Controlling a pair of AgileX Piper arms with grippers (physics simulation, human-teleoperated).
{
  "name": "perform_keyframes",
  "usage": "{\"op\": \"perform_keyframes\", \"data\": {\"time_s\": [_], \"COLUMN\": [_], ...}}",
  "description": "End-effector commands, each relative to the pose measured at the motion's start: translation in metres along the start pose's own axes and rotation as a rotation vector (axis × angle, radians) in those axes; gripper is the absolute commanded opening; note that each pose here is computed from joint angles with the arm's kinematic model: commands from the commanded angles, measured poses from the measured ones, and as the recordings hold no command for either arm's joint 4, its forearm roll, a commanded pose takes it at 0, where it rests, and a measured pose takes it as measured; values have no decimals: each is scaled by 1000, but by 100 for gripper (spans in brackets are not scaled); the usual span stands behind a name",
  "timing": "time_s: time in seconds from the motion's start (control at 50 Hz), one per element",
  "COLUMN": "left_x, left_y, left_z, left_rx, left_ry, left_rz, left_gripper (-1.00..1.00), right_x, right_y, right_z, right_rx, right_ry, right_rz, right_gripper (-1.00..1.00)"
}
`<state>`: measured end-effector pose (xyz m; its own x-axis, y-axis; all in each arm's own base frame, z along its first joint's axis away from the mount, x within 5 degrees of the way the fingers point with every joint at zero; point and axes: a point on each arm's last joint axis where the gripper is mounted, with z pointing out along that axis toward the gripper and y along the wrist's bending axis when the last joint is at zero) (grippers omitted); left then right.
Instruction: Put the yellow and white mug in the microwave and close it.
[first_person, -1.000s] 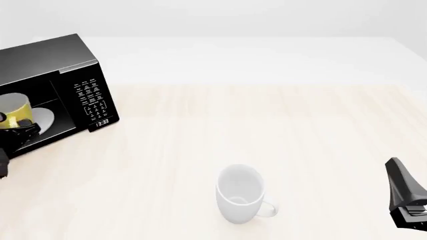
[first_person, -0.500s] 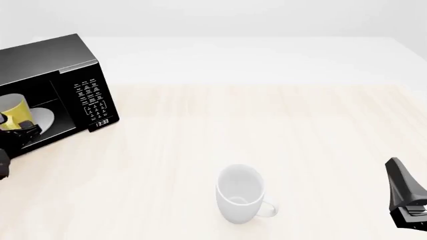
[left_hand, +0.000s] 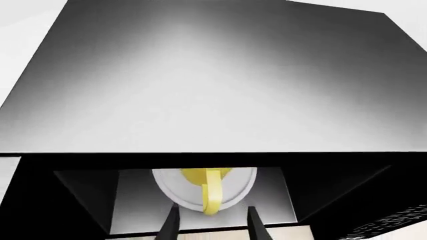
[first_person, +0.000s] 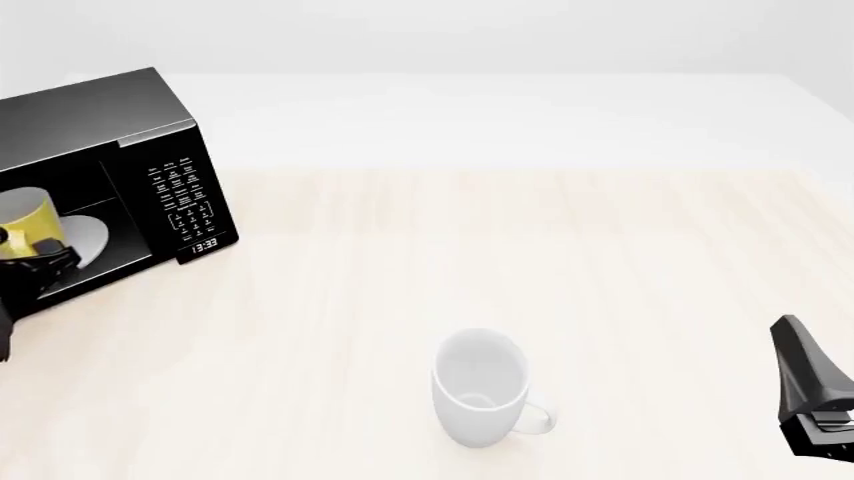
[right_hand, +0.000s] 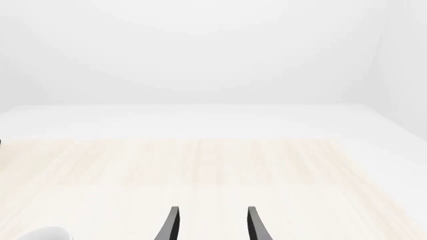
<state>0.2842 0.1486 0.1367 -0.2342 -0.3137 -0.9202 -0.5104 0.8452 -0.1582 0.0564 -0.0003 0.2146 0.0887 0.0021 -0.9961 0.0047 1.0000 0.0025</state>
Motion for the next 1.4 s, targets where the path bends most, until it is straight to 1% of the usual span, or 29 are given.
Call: {"op": "perform_keyframes", "data": {"time_s": [0.02, 0.32, 0.64, 0.84, 1.4], "left_x": [-3, -5, -13, -19, -23], "left_y": [1, 1, -4, -5, -5], "left_z": [-13, -29, -43, -58, -90], "left_rx": [-3, -3, 8, 12, 6], "left_ry": [-5, -11, -22, -31, -23], "left_rz": [0, 16, 25, 27, 35], "left_gripper": [100, 100, 100, 100, 100], "right_x": [0, 0, 0, 0, 0], "right_y": [0, 0, 0, 0, 0], "right_z": [0, 0, 0, 0, 0], "right_rx": [0, 0, 0, 0, 0], "right_ry": [0, 0, 0, 0, 0], "right_rz": [0, 0, 0, 0, 0], "right_gripper": [100, 100, 100, 100, 100]}}
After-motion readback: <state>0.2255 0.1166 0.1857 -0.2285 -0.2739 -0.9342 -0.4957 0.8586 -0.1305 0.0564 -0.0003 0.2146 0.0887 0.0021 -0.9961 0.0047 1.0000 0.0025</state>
